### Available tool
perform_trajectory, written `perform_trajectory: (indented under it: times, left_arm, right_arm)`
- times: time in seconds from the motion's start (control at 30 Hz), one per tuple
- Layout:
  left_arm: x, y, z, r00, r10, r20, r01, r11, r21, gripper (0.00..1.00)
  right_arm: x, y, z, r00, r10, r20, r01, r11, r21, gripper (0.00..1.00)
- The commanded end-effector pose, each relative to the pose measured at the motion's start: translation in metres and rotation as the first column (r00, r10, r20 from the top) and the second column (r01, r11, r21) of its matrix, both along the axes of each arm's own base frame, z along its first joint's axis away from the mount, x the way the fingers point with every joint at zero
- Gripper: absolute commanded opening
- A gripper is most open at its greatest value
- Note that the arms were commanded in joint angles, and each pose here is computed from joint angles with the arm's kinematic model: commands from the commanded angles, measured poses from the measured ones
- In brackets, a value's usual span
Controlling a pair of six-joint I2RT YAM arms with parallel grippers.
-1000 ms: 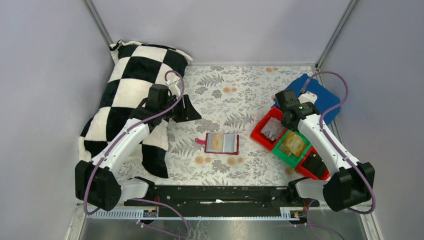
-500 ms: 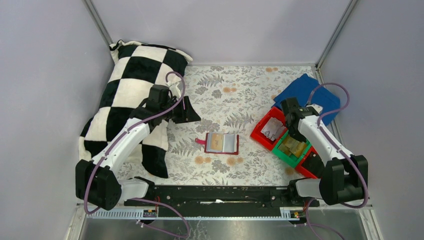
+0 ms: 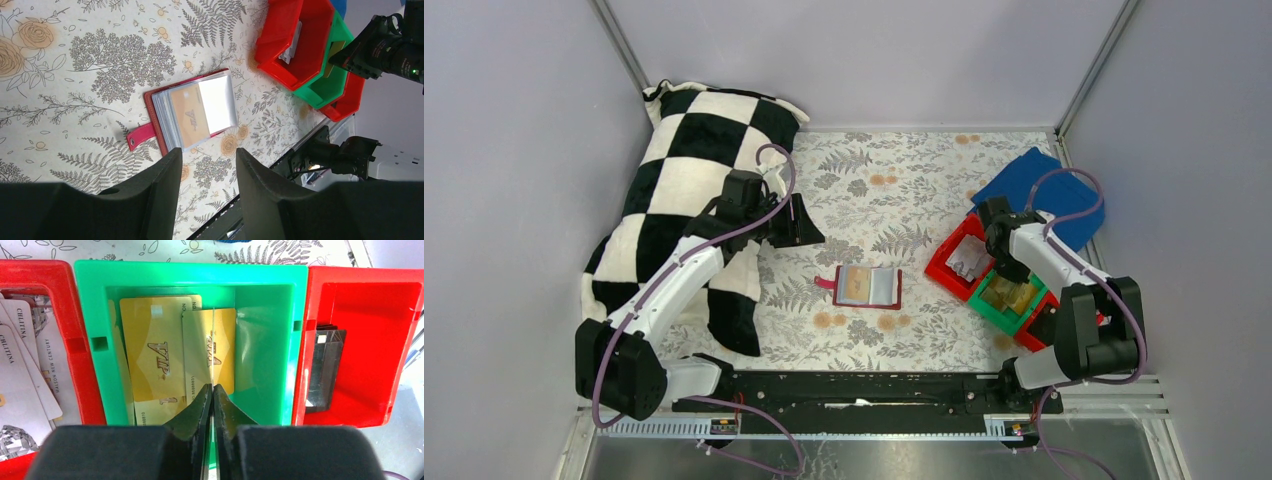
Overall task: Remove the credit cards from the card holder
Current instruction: Place the credit card in the storage box, then remove the credit card from the card holder.
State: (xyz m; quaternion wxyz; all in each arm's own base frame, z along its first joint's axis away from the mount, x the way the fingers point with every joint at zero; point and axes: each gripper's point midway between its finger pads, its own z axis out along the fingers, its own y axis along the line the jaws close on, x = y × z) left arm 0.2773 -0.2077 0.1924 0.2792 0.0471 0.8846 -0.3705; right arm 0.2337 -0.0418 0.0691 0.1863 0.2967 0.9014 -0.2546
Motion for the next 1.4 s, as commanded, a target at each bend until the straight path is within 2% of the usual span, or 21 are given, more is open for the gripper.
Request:
perform_trajectory:
  times: [0.0,0.23,0.4,0.57,0.7,0.83,0.93,1.03,1.13,1.2,1.37]
  left_arm:
    - [0.002,0.002,0.0,0.999,0.0,0.032,-0.001,1.0,0.014,0.48]
    - [0.0,0.005,-0.001,0.999,0.009,0.04,-0.01,1.0,0.019,0.49]
    - [-0.002,0.007,-0.003,0.999,0.007,0.044,-0.008,1.0,0.028,0.49]
    - [-0.005,0.008,-0.009,0.999,0.008,0.037,-0.009,1.0,0.03,0.49]
    - [-0.009,0.006,-0.016,1.0,0.008,0.022,-0.008,0.999,0.032,0.49]
    - [-0.014,-0.002,-0.03,1.0,-0.002,-0.011,0.003,0.999,0.05,0.49]
    - [-0.021,-0.015,-0.043,0.999,-0.019,-0.044,0.022,0.997,0.077,0.48]
    - [-0.027,-0.032,-0.054,0.996,-0.034,-0.087,0.038,0.998,0.046,0.47]
    - [-0.028,-0.043,-0.071,0.991,-0.033,-0.132,0.038,0.999,0.034,0.44]
    - [-0.029,-0.05,-0.083,0.985,-0.042,-0.167,0.047,0.999,0.027,0.42]
    - [-0.028,-0.062,-0.109,0.975,-0.034,-0.22,0.044,0.998,0.04,0.39]
  right_arm:
    - [0.01,-0.004,-0.002,1.0,-0.001,0.014,0.001,1.0,-0.016,0.11]
    - [0.021,0.005,-0.004,0.999,0.025,0.02,-0.026,0.999,0.034,0.33]
    - [0.031,0.011,0.016,0.997,0.05,0.063,-0.055,0.996,0.066,0.35]
    - [0.051,0.035,0.053,0.962,0.165,0.216,-0.205,0.963,0.176,0.38]
    - [0.066,0.083,0.084,0.868,0.268,0.418,-0.42,0.844,0.333,0.48]
    - [0.072,0.145,0.102,0.76,0.234,0.606,-0.588,0.644,0.49,0.51]
    - [0.061,0.194,0.093,0.728,0.287,0.622,-0.661,0.535,0.526,0.49]
    - [0.043,0.246,0.074,0.717,0.339,0.609,-0.695,0.411,0.589,0.46]
    - [0.029,0.281,0.054,0.739,0.298,0.605,-0.673,0.282,0.683,0.4]
    - [0.024,0.293,0.044,0.741,0.285,0.608,-0.669,0.232,0.706,0.37]
    - [0.017,0.311,0.025,0.752,0.284,0.594,-0.649,0.165,0.742,0.33]
